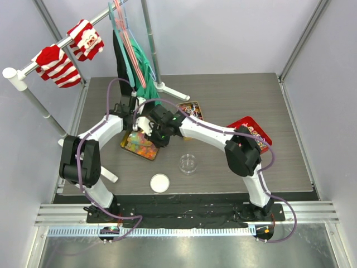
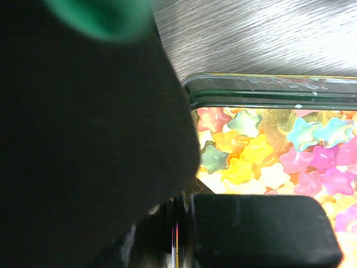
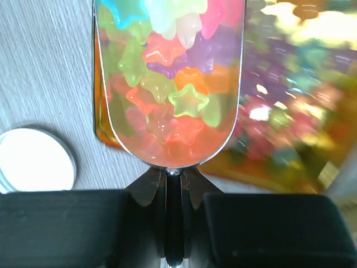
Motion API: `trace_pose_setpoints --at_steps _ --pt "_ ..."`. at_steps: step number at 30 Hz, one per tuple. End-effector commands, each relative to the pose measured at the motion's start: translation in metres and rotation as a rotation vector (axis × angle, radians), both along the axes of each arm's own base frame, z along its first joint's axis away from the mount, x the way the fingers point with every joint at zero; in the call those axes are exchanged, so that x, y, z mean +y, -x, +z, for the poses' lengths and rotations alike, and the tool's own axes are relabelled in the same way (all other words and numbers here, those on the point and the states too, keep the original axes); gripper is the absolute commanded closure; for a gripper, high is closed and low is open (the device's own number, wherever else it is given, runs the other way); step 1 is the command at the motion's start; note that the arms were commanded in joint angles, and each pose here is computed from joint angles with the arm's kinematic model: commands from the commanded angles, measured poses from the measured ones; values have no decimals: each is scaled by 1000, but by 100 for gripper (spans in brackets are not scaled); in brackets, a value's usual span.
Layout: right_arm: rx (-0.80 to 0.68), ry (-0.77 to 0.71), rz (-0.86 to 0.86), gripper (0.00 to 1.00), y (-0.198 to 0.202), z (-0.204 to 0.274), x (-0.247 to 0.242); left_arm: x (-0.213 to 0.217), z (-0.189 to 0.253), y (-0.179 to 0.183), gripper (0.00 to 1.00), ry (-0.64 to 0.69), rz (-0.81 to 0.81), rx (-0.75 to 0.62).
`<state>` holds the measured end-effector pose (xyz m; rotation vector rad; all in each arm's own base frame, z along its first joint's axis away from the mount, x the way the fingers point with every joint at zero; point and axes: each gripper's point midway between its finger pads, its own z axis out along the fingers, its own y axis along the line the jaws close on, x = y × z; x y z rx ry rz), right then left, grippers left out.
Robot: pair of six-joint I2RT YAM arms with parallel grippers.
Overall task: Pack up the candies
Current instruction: Adjust the storage box at the center of the board, then place the fake candies in the packing bottle.
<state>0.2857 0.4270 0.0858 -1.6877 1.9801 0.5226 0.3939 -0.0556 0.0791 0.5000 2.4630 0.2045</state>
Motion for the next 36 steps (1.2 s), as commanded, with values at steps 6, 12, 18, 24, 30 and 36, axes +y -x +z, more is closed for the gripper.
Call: trace_pose_setpoints --at_steps 6,12,18,24,30,36 --pt "-117 -85 29 99 4 62 -26 2 6 -19 100 31 36 -60" --pt "-109 -56 39 99 12 51 -41 3 5 -20 100 30 38 -62" --pt "-107 -69 32 99 14 54 -54 4 3 -20 100 28 43 -58" --pt "-133 -94 5 99 11 74 -79 6 -3 -20 100 30 48 -42" --pt "-159 -77 28 99 23 82 -105 11 -6 -21 100 25 54 -41" --pt "-180 -44 45 99 44 78 -137 16 -6 -21 100 36 62 -38"
